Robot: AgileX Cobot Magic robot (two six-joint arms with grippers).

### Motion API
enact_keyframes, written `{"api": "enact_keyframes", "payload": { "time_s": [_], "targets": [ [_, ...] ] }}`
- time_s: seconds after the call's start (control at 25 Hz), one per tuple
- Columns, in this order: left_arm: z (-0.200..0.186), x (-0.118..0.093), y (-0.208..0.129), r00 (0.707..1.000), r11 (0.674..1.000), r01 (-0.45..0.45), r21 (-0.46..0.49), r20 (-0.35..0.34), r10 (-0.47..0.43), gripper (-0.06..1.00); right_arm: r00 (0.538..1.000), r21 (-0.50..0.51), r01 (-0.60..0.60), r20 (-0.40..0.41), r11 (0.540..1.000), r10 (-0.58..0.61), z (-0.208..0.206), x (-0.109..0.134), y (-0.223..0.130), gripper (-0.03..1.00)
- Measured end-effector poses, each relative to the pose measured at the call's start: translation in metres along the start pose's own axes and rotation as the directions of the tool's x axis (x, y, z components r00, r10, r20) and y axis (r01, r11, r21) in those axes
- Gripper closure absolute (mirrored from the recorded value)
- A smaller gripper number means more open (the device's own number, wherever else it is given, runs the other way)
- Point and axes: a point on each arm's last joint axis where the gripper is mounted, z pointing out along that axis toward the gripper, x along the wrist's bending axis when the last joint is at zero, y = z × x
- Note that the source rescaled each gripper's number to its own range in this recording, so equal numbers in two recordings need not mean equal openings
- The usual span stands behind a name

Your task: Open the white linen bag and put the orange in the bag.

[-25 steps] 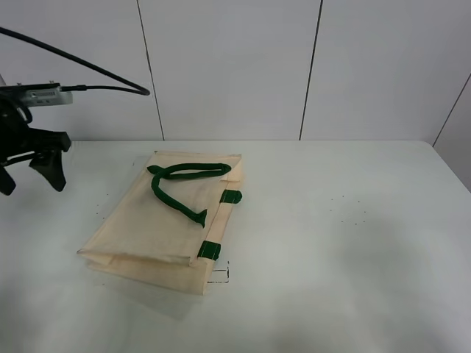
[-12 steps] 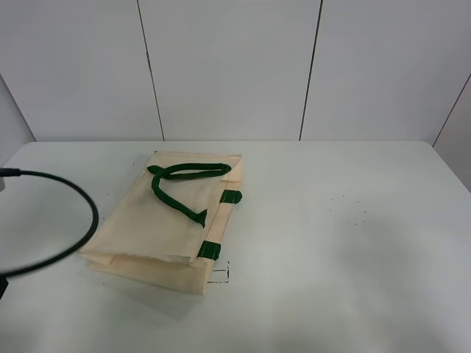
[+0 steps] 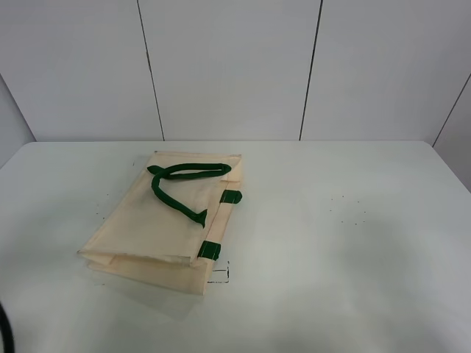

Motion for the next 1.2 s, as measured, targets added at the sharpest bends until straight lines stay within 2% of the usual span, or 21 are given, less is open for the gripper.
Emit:
{"api": "enact_keyframes", "payload": {
  "time_s": [0.12, 0.4, 0.64, 1.2],
  "targets": [
    [-0.007, 0.0, -0.006, 1.0, 0.998, 0.0, -0.061, -0.001, 0.0, 0.07, 1.0, 0.0, 0.0, 0.0, 1.0, 0.0, 0.0, 0.0, 0.0, -0.03],
    [-0.015, 0.0, -0.013, 1.0, 0.99, -0.001, -0.139, -0.003, 0.001, 0.07, 1.0, 0.0, 0.0, 0.0, 1.0, 0.0, 0.0, 0.0, 0.0, -0.03],
    [-0.025, 0.0, -0.025, 1.0, 0.972, -0.001, -0.236, -0.004, 0.0, 0.07, 1.0, 0.0, 0.0, -0.001, 1.0, 0.0, 0.0, 0.0, 0.0, -0.03],
    [-0.025, 0.0, -0.025, 1.0, 0.972, -0.001, -0.235, -0.004, 0.0, 0.07, 1.0, 0.0, -0.002, -0.003, 1.0, 0.002, 0.0, 0.0, 0.0, -0.03]
  ]
}}
